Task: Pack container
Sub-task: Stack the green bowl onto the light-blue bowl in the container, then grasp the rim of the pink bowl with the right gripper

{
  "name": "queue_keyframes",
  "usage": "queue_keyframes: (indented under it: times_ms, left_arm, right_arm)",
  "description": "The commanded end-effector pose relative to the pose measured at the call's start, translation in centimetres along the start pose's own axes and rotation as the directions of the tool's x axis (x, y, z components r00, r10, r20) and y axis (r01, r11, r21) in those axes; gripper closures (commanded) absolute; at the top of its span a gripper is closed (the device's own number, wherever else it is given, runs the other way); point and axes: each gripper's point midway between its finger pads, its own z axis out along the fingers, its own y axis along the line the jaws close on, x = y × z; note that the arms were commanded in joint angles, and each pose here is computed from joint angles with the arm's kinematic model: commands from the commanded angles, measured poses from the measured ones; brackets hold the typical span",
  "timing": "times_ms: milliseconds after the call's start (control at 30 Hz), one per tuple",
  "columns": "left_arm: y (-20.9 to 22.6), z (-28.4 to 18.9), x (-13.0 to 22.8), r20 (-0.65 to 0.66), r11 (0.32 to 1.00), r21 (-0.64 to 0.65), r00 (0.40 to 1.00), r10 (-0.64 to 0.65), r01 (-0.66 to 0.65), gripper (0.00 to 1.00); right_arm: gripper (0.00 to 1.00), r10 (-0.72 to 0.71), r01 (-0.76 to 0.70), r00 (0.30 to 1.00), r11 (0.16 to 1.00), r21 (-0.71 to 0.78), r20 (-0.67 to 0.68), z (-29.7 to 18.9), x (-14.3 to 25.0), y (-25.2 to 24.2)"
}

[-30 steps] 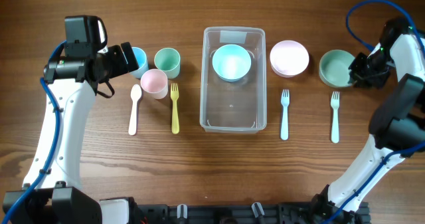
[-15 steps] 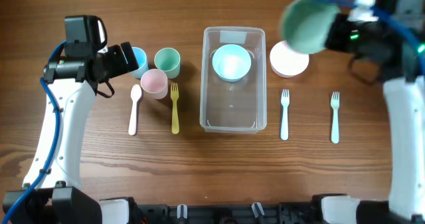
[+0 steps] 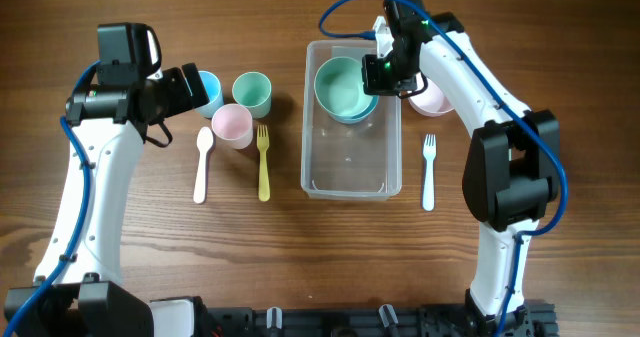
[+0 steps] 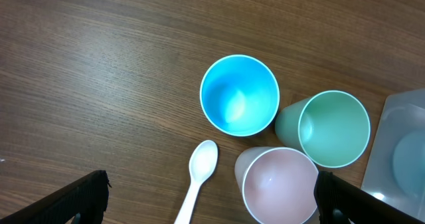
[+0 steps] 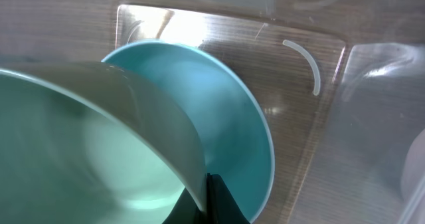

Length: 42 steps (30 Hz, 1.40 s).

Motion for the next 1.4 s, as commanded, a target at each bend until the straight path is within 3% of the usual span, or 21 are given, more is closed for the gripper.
queue_keyframes:
  times_ms: [0,267,300,333,367,467,500,567,633,700,800,933,1033,1167,1200,1233,1267,1367]
  left_arm:
    - [-0.2,-0.4,-0.8,0.018,1.000,0.015,1.000,0.008,-0.008,0.00]
    - [-0.2,-0.4,-0.8,0.018,1.000,0.015,1.000,0.008,-0.008,0.00]
    - [-0.2,-0.4,-0.8,0.018,1.000,0.015,1.000,0.008,-0.008,0.00]
    - [-0.2,-0.4,-0.8,0.018,1.000,0.015,1.000,0.008,-0.008,0.00]
    - [-0.2,-0.4,-0.8,0.018,1.000,0.015,1.000,0.008,-0.008,0.00]
    - [-0.2,-0.4,-0.8,0.018,1.000,0.015,1.000,0.008,-0.008,0.00]
    - [-0.2,-0.4,-0.8,0.018,1.000,0.015,1.000,0.008,-0.008,0.00]
    - [-0.2,-0.4,-0.8,0.018,1.000,0.015,1.000,0.008,-0.008,0.00]
    - [-0.2,-0.4,-0.8,0.018,1.000,0.015,1.000,0.008,-0.008,0.00]
    - [-0.2,-0.4,-0.8,0.018,1.000,0.015,1.000,0.008,-0.008,0.00]
    - [-0.2,-0.4,-0.8,0.018,1.000,0.015,1.000,0.008,-0.008,0.00]
    - [-0.2,-0.4,-0.8,0.018,1.000,0.015,1.000,0.008,-0.008,0.00]
    - [-0.2,-0.4,-0.8,0.018,1.000,0.015,1.000,0.008,-0.008,0.00]
    - [-0.2,-0.4,-0.8,0.018,1.000,0.015,1.000,0.008,-0.008,0.00]
    - [-0.2,-0.4,-0.8,0.018,1.000,0.015,1.000,0.008,-0.008,0.00]
    - [-0.2,-0.4,-0.8,0.018,1.000,0.015,1.000,0.008,-0.008,0.00]
    - [-0.2,-0.4,-0.8,0.018,1.000,0.015,1.000,0.008,-0.008,0.00]
    - [-0.2,-0.4,-0.8,0.018,1.000,0.015,1.000,0.008,-0.008,0.00]
  right_arm:
    - [0.96,0.018,-0.019,0.999,0.999,0.028,0.039,-1.0,-1.0,-0.3]
    - [0.96,0.029,-0.032,0.999,0.988,0.151,0.016,-1.2,-0.2,-2.5]
    - [0.88,0.030,-0.032,0.999,0.988,0.150,0.016,-1.2,-0.2,-2.5]
    - [0.65,0.023,-0.026,1.000,0.989,0.149,0.019,-1.3,-0.3,-2.4]
    - [0.65,0.005,-0.009,1.000,0.989,0.146,0.028,-1.7,-0.5,-2.2]
    - [0.63,-0.069,0.053,0.985,0.994,0.097,0.160,-7.4,-3.1,0.4]
    - [0.59,-0.082,0.060,0.960,0.994,0.087,0.269,-13.0,-4.1,1.6]
    - [0.55,-0.078,0.051,0.933,0.995,0.084,0.352,-17.5,-4.2,1.6]
    - [0.54,-0.030,-0.039,0.902,0.988,0.152,0.430,-23.0,-3.1,-1.6]
    - [0.52,0.056,-0.155,0.916,0.963,0.221,0.398,-24.0,-1.3,-6.4]
    - [0.53,0.226,-0.301,0.930,0.921,0.248,0.289,-20.8,1.4,-12.5]
    - [0.53,0.334,-0.341,0.940,0.894,0.292,0.073,-11.8,4.8,-16.4]
    - [0.53,0.384,-0.362,0.923,0.879,0.309,-0.011,-7.1,5.6,-18.1]
    - [0.58,0.400,-0.370,0.915,0.884,0.285,-0.054,-3.4,5.5,-18.7]
    - [0.62,0.398,-0.369,0.916,0.885,0.284,-0.049,-3.2,5.3,-18.8]
    - [0.74,0.393,-0.368,0.919,0.886,0.282,-0.035,-3.2,5.0,-18.9]
    - [0.79,0.391,-0.368,0.920,0.887,0.280,-0.029,-3.2,4.8,-18.9]
    - [0.77,0.388,-0.367,0.922,0.888,0.279,-0.021,-3.1,4.6,-19.0]
